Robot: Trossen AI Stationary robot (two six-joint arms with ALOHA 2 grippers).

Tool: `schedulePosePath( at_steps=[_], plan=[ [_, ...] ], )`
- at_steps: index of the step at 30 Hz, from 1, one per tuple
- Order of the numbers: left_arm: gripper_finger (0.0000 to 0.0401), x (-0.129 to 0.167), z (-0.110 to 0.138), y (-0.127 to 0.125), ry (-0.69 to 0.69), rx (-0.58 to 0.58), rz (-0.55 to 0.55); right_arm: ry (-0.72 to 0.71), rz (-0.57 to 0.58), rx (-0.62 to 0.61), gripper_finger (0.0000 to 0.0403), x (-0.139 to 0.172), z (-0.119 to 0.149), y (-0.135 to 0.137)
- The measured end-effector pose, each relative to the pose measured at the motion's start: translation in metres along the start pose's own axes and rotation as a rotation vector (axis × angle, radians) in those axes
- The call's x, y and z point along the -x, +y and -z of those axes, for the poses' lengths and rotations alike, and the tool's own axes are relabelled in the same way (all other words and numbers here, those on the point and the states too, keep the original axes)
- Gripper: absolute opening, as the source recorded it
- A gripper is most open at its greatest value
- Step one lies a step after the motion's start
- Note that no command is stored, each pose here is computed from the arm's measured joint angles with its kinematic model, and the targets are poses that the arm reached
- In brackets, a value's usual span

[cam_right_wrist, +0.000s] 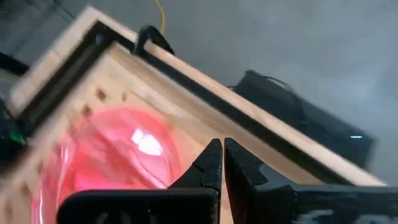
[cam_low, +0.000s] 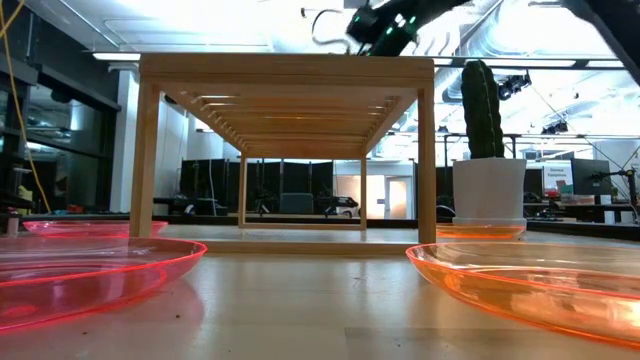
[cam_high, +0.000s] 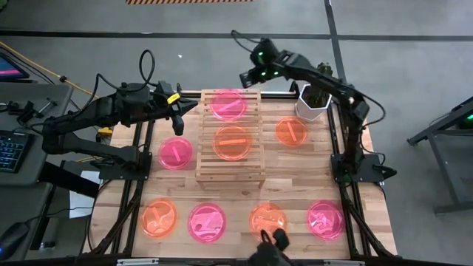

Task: Place and stack plates onto a shelf
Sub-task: Stack the orange plate on top of the other orange plate on the shelf

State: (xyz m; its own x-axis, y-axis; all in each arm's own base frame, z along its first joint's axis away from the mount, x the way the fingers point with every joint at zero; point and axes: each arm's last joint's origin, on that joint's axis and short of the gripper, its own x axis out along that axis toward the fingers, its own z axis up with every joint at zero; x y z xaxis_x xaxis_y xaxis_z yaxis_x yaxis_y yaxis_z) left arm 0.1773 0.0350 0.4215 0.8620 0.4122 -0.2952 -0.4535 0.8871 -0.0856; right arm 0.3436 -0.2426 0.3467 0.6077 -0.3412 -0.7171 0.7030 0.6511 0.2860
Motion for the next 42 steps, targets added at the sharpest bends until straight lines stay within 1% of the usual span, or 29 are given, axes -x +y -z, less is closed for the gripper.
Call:
schedulePosePath(
  at_steps=[3, 4, 6, 8, 11, 13, 17, 20, 22, 25, 27, 30, 39, 42],
  plan=[
    [0.0, 0.0, 0.002, 0.0, 0.023, -0.01, -0.001, 0.062, 0.022, 0.115, 0.0, 0.034, 0.011, 0.008],
    [0.0, -0.001, 0.003, 0.0, 0.022, -0.019, 0.012, 0.08, 0.027, 0.154, 0.0, 0.045, 0.015, 0.012],
    [0.0, -0.001, 0.006, -0.001, -0.021, -0.03, 0.073, 0.087, 0.029, 0.22, 0.0, 0.067, 0.026, 0.019],
    [0.0, -0.002, 0.014, -0.002, -0.094, -0.017, 0.137, 0.084, 0.011, 0.227, 0.0, 0.085, 0.042, 0.022],
    [0.0, -0.001, 0.035, 0.002, -0.17, 0.013, 0.155, 0.032, -0.039, 0.222, 0.0, 0.109, 0.074, 0.021],
    [0.0, 0.001, 0.046, 0.005, -0.206, 0.046, 0.162, -0.035, -0.114, 0.203, 0.0, 0.125, 0.097, 0.022],
    [0.0, 0.007, 0.061, 0.01, -0.224, 0.058, 0.168, -0.199, -0.335, 0.17, 0.0, 0.152, 0.141, 0.026],
    [0.0, 0.009, 0.064, 0.011, -0.226, 0.058, 0.163, -0.354, -0.468, 0.139, 0.0, 0.168, 0.163, 0.027],
    [0.0, 0.01, 0.063, 0.011, -0.234, 0.053, 0.16, -0.448, -0.527, 0.116, 0.0, 0.176, 0.173, 0.027],
    [0.0, 0.009, 0.064, 0.011, -0.232, 0.012, 0.152, -0.549, -0.57, 0.098, 0.0, 0.183, 0.183, 0.026],
    [0.0, 0.008, 0.064, 0.011, -0.227, 0.002, 0.149, -0.589, -0.58, 0.093, 0.0, 0.187, 0.187, 0.026],
    [0.0, 0.007, 0.066, 0.011, -0.206, -0.007, 0.146, -0.592, -0.592, 0.1, 0.0, 0.189, 0.188, 0.029],
    [0.0001, 0.008, 0.064, 0.011, -0.229, -0.002, 0.149, -0.63, -0.623, 0.097, 0.0, 0.191, 0.185, 0.033],
    [0.0001, 0.007, 0.064, 0.011, -0.228, -0.003, 0.149, -0.619, -0.65, 0.109, 0.0, 0.192, 0.185, 0.034]
  ],
)
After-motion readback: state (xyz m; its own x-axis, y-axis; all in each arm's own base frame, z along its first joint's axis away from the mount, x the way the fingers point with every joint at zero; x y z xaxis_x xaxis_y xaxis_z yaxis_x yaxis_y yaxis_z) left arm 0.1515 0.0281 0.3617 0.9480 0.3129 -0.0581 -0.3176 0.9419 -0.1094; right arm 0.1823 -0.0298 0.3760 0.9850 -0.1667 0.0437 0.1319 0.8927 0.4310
